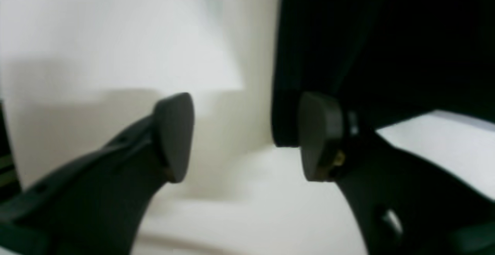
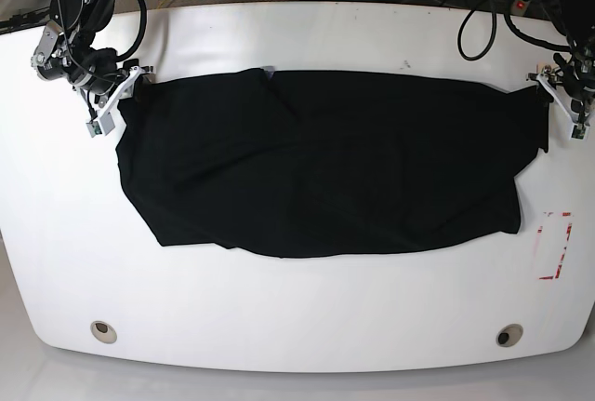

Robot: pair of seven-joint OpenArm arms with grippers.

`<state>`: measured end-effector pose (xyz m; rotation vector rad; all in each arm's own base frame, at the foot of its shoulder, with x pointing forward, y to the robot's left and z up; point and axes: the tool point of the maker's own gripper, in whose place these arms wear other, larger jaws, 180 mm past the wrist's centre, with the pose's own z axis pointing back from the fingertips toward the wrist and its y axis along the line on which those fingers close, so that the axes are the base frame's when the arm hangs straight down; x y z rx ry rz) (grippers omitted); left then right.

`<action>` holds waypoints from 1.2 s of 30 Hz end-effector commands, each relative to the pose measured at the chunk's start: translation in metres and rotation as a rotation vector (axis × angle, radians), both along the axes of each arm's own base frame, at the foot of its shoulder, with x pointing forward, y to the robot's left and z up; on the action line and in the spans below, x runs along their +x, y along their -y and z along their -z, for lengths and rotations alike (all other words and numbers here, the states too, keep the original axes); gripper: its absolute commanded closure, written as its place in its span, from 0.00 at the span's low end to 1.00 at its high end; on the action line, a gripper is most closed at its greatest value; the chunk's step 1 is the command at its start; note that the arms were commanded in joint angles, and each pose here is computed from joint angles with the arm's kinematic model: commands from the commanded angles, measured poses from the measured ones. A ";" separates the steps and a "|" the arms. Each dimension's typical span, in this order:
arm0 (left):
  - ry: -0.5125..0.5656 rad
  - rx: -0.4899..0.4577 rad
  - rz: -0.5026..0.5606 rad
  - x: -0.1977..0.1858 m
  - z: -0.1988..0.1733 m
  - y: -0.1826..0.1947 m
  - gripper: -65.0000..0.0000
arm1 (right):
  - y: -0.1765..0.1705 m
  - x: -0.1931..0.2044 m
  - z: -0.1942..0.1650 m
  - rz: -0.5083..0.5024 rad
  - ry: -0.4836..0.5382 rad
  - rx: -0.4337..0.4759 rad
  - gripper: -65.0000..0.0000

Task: Fold the T-shirt properly
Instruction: 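Pull the held shirt edge with both grippers to straighten it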

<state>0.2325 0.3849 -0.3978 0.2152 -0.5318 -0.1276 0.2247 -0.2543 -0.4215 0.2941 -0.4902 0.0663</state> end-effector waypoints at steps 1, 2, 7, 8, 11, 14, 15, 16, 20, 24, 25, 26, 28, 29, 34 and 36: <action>0.035 0.005 0.025 0.017 -0.009 0.001 0.53 | 0.007 0.002 -0.005 -0.003 0.003 -0.027 0.95; 0.034 0.000 0.034 0.020 -0.007 0.005 0.57 | 0.007 0.002 -0.005 -0.003 0.003 -0.027 0.96; 0.024 0.004 0.039 0.021 -0.006 0.005 0.94 | 0.010 0.004 -0.008 -0.007 0.011 -0.039 1.00; 0.025 0.005 0.038 0.021 -0.007 0.005 1.00 | 0.011 0.004 -0.011 -0.010 0.018 -0.046 1.00; 0.006 0.009 0.034 0.012 -0.004 0.001 0.99 | 0.011 0.002 -0.019 -0.028 0.035 -0.078 1.00; -0.005 0.032 0.038 0.000 -0.006 -0.002 1.00 | 0.012 -0.004 -0.025 -0.044 0.041 -0.106 1.00; -0.006 0.047 0.032 -0.006 -0.009 -0.006 1.00 | 0.014 -0.006 -0.027 -0.050 0.042 -0.119 1.00; -0.007 0.061 0.032 -0.011 -0.012 -0.008 1.00 | 0.017 -0.009 -0.027 -0.056 0.032 -0.133 1.00; -0.018 0.103 0.038 -0.027 -0.020 -0.012 1.00 | 0.023 -0.025 -0.026 -0.069 -0.011 -0.164 1.00; -0.055 0.121 0.052 -0.044 -0.017 -0.012 1.00 | 0.032 -0.043 -0.028 -0.056 -0.032 -0.194 1.00; -0.063 0.124 0.056 -0.048 -0.016 -0.012 1.00 | 0.034 -0.047 -0.028 -0.051 -0.038 -0.198 1.00; -0.073 0.128 0.060 -0.053 -0.015 -0.011 1.00 | 0.036 -0.051 -0.028 -0.050 -0.045 -0.203 1.00; -0.085 0.131 0.063 -0.058 -0.014 -0.011 1.00 | 0.040 -0.058 -0.027 -0.057 -0.064 -0.217 1.00; -0.090 0.131 0.063 -0.060 -0.013 -0.011 1.00 | 0.043 -0.060 -0.027 -0.060 -0.070 -0.224 1.00; -0.093 0.130 0.050 -0.063 -0.013 -0.013 1.00 | 0.046 -0.068 -0.025 -0.063 -0.092 -0.231 1.00; -0.087 0.137 0.052 -0.061 -0.016 -0.013 0.93 | 0.047 -0.069 -0.025 -0.063 -0.092 -0.234 0.94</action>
